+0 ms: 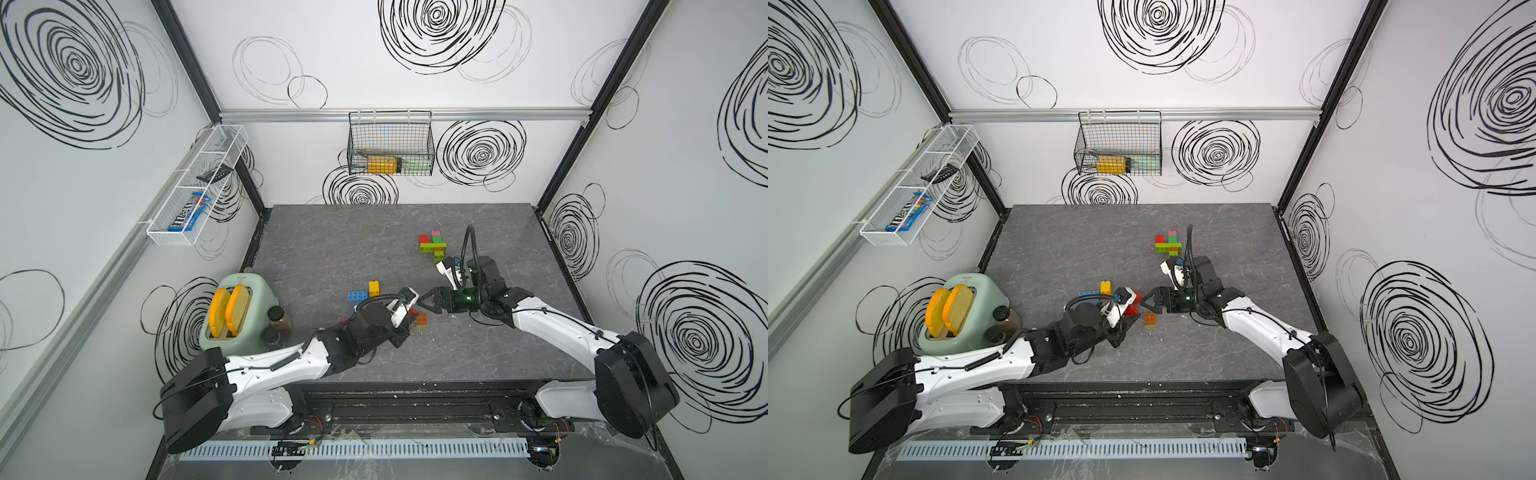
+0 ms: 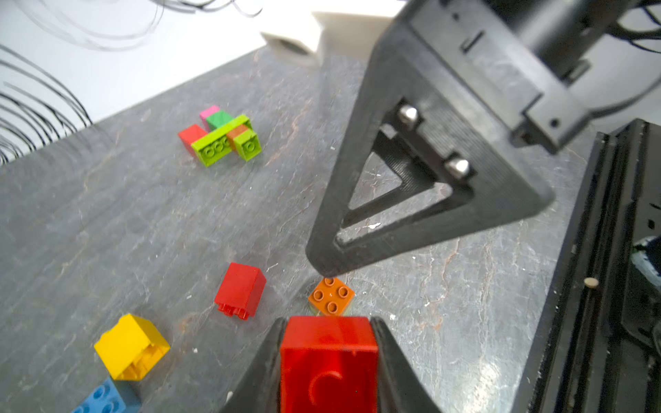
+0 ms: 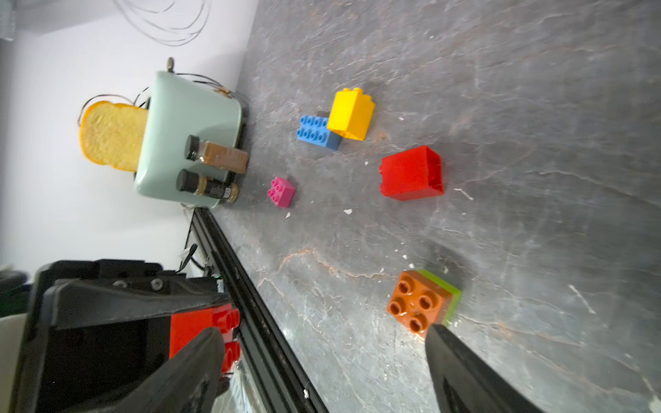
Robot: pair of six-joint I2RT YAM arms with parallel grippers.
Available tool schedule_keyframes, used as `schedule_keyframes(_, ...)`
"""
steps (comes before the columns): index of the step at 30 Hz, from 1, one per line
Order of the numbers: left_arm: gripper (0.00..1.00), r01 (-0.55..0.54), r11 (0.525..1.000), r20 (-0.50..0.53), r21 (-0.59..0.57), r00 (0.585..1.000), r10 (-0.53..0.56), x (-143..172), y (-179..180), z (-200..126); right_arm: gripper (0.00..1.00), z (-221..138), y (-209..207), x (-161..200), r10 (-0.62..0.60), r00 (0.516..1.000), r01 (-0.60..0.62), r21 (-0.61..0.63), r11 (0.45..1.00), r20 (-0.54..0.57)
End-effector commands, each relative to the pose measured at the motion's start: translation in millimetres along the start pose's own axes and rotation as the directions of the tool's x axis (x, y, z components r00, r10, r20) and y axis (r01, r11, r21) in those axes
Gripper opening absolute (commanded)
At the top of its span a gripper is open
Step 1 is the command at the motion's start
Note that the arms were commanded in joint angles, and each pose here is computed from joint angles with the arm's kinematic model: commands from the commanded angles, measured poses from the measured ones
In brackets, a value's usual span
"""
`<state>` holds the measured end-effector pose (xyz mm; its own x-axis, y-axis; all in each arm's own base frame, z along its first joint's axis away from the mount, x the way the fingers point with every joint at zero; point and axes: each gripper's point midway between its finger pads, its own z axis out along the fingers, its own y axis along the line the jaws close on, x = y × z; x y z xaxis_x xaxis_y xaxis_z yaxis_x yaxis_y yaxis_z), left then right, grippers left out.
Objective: Assemble the number 4 with lego
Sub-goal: Pick up the lego brick from the center of the board.
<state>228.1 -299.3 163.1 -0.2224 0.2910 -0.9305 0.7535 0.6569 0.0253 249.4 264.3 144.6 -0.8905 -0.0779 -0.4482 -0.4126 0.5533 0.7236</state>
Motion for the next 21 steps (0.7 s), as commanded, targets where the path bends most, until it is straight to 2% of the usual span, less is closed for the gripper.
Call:
schedule_keyframes(1, 0.01, -0.158, 0.984, 0.256, 0.08, 0.957, 0.133, -44, -22, -15, 0.92, -5, 29, 9, -0.08, 0.996, 0.074, -0.123, 0.99, -0.044)
schedule_keyframes(6, 0.01, -0.224, 0.971, 0.248, 0.085, 0.949, 0.197, -38, -28, -15, 0.85, -5, 54, 17, -0.145, 0.987, 0.127, -0.229, 0.965, -0.063)
schedule_keyframes(12, 0.01, -0.213, 0.973, 0.257, 0.092, 0.949, 0.183, -41, -29, -15, 0.76, -3, 67, 26, -0.206, 0.976, 0.178, -0.272, 0.946, -0.076)
schedule_keyframes(14, 0.01, -0.208, 0.973, 0.253, 0.098, 0.951, 0.178, -39, -30, -15, 0.69, -2, 69, 27, -0.22, 0.972, 0.19, -0.276, 0.942, -0.08)
schedule_keyframes(21, 0.01, -0.182, 0.98, 0.244, 0.085, 0.957, 0.156, -38, -25, -13, 0.61, -9, 80, 39, -0.28, 0.956, 0.234, -0.343, 0.91, -0.089)
